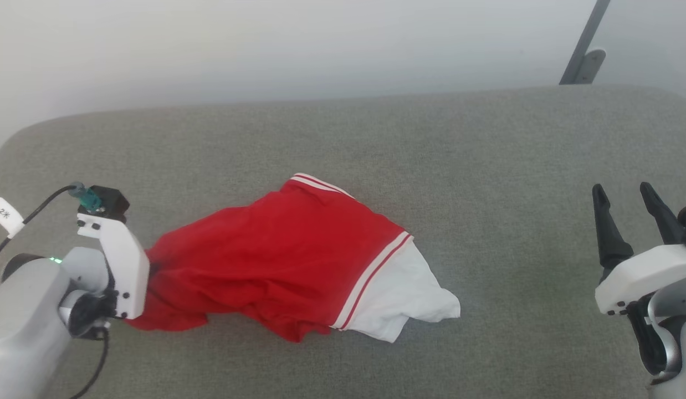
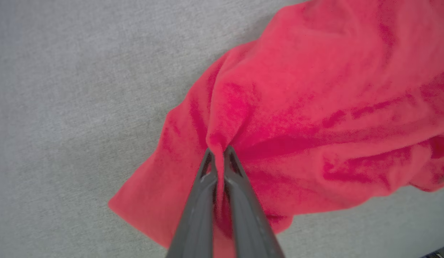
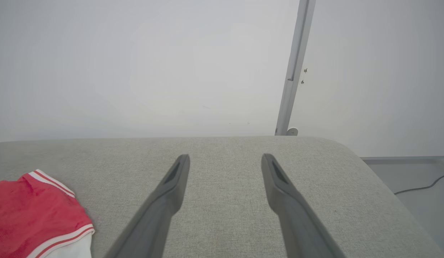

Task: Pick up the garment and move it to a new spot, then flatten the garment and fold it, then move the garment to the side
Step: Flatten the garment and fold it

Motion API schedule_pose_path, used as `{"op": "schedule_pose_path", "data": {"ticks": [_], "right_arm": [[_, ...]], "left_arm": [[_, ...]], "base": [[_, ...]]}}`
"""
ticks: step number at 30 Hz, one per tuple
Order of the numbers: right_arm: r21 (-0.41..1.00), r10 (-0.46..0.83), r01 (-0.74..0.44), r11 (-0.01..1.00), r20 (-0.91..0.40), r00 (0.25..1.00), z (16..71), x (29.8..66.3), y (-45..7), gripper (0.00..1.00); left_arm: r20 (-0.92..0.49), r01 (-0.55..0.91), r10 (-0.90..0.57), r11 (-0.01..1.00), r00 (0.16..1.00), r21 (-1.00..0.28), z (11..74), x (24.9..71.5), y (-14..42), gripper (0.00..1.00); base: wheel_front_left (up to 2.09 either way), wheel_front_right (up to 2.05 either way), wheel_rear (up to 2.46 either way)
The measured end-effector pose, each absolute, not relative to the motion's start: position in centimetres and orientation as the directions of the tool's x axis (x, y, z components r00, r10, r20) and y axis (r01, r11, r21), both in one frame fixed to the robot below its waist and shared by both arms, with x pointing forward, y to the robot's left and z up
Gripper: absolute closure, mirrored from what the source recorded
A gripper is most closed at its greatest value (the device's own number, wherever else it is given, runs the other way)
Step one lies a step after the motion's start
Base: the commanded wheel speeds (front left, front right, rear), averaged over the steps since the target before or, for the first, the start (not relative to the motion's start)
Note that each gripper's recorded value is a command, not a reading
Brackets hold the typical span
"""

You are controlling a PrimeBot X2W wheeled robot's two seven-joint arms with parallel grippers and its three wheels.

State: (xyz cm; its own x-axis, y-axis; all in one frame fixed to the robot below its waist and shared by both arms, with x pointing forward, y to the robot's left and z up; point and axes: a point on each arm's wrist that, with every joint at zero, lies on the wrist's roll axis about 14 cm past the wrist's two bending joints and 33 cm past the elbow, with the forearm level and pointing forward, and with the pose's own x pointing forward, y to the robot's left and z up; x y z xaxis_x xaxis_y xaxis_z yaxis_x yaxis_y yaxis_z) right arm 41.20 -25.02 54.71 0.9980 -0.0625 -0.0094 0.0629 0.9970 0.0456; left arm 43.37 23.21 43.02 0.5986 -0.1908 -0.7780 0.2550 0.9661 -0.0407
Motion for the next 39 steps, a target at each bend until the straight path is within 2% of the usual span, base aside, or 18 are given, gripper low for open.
{"op": "schedule_pose_path", "data": {"ticks": [6, 9, 13, 18, 24, 26, 27, 28, 29, 30, 39], "right_arm": [[0.045, -0.052, 0.051, 0.998, 0.006, 0.999, 55.4, 40.9, -24.7, 0.0], [0.043, -0.07, 0.07, 0.997, 0.007, 0.997, 55.5, 40.5, -25.4, 0.0], [0.045, -0.092, 0.092, 0.995, -0.003, 0.996, 55.1, 40.2, -26.0, 0.0], [0.048, -0.111, 0.112, 0.993, -0.016, 0.994, 54.6, 40.4, -26.6, 0.0], [0.05, -0.134, 0.135, 0.99, -0.035, 0.99, 53.9, 40.4, -27.1, 0.0], [0.05, -0.142, 0.144, 0.988, -0.043, 0.989, 53.6, 40.3, -27.4, 0.0], [0.05, -0.144, 0.146, 0.988, -0.044, 0.989, 53.5, 40.2, -27.5, 0.0], [0.05, -0.146, 0.148, 0.988, -0.045, 0.988, 53.5, 40.2, -27.5, 0.0], [0.05, -0.147, 0.149, 0.988, -0.042, 0.988, 53.6, 40.2, -27.5, 0.0], [0.05, -0.148, 0.15, 0.987, -0.039, 0.988, 53.6, 40.3, -27.5, 0.0], [0.062, -0.132, 0.133, 0.989, -0.021, 0.991, 54.2, 39.8, -26.8, 0.0]], "left_arm": [[-0.706, 0.348, -0.32, 0.931, 0.632, -0.111, 45.5, 43.0, 19.2, 1.0], [-0.674, 0.491, -0.472, 0.852, 0.568, -0.182, 46.2, 41.0, 12.9, 1.0], [-0.668, 0.603, -0.572, 0.765, 0.476, -0.226, 45.7, 38.2, 8.0, 1.0], [-0.697, 0.686, -0.629, 0.676, 0.345, -0.27, 43.3, 34.9, 3.9, 1.0], [-0.719, 0.709, -0.631, 0.647, 0.291, -0.281, 40.3, 34.2, 2.4, 1.0], [-0.731, 0.714, -0.623, 0.644, 0.28, -0.275, 39.5, 34.2, 2.4, 0.85], [-0.732, 0.712, -0.621, 0.646, 0.281, -0.274, 39.3, 34.2, 2.4, 0.51], [-0.731, 0.712, -0.619, 0.649, 0.287, -0.27, 39.3, 34.4, 2.5, 0.07], [-0.725, 0.711, -0.621, 0.651, 0.296, -0.267, 39.5, 34.6, 2.5, 0.07], [-0.723, 0.708, -0.62, 0.655, 0.305, -0.263, 39.7, 34.9, 2.6, 0.0], [-0.69, 0.7, -0.615, 0.68, 0.38, -0.22, 43.5, 35.5, 4.8, 0.0]], "base": [[0.0, 0.0, 0.0], [0.0, 0.0, 0.0], [0.0, 0.0, 0.0], [0.0, 0.0, 0.0], [0.0, 0.0, 0.0], [0.0, 0.0, 0.0], [0.0, 0.0, 0.0], [0.0, 0.0, 0.0], [0.0, 0.0, 0.0], [0.0, 0.0, 0.0], [0.0, 0.0, 0.0]]}}
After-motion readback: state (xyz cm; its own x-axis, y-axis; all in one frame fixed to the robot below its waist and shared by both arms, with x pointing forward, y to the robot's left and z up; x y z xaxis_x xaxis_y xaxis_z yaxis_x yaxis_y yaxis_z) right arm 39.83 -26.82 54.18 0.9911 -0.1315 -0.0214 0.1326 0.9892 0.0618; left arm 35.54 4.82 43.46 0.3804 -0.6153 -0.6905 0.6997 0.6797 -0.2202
